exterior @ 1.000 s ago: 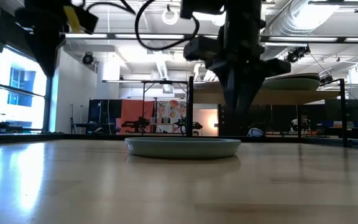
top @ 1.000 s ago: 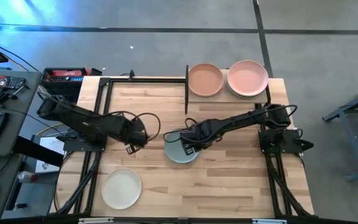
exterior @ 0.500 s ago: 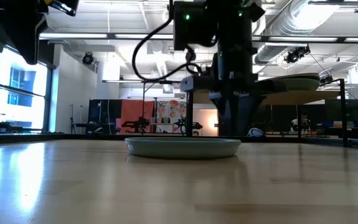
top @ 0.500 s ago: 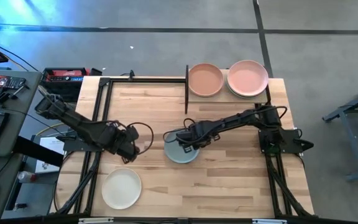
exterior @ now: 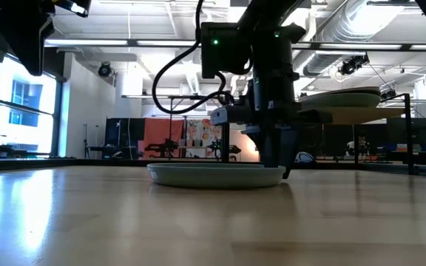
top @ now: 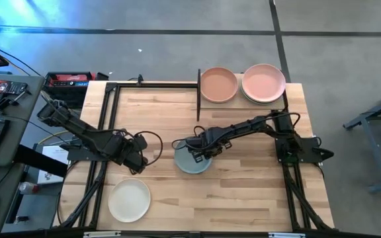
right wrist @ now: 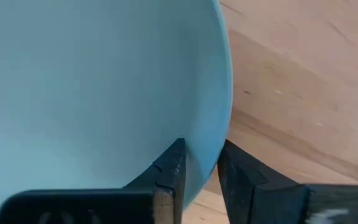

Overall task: Place and stack plates onto a shelf
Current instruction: Stack the light blue plate on top of the brown stacked plates on the shelf

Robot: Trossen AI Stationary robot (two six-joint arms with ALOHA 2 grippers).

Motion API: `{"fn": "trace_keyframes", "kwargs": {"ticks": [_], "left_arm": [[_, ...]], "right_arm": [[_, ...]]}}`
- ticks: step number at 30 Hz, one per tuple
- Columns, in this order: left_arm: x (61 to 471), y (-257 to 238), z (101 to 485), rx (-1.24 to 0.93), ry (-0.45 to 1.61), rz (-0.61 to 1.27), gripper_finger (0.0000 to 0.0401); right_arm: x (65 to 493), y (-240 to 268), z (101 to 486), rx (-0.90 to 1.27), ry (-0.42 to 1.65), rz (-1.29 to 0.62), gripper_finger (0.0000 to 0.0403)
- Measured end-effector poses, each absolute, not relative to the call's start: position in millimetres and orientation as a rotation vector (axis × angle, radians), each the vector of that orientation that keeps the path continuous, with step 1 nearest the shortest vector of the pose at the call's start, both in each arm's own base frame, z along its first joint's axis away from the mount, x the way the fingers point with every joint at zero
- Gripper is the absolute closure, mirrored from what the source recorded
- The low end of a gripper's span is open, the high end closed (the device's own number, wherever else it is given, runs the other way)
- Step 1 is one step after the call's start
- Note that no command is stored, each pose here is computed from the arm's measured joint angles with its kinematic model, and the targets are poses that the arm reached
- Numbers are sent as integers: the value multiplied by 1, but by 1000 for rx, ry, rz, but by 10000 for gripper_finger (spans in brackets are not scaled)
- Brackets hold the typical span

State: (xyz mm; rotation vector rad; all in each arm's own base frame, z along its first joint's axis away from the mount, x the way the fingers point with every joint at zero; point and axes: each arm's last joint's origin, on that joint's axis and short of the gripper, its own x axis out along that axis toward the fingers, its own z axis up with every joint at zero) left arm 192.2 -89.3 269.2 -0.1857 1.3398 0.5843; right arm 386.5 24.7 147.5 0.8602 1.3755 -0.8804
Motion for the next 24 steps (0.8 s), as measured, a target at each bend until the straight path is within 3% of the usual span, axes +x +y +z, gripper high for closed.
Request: {"fn": "trace_keyframes", "kwargs": {"ticks": [5,15,24], "left_arm": [[193,-88,269,-155,1337,573,300],[197,-78,270,-123,1339,582,300],[206,-64,270,-105,1343,563,300]], "right_arm": [[387,25,148,831,1388,-847,396],[383,25,154,811,1438,-794,402],[367,20,205,791,1320,-785,402]]}}
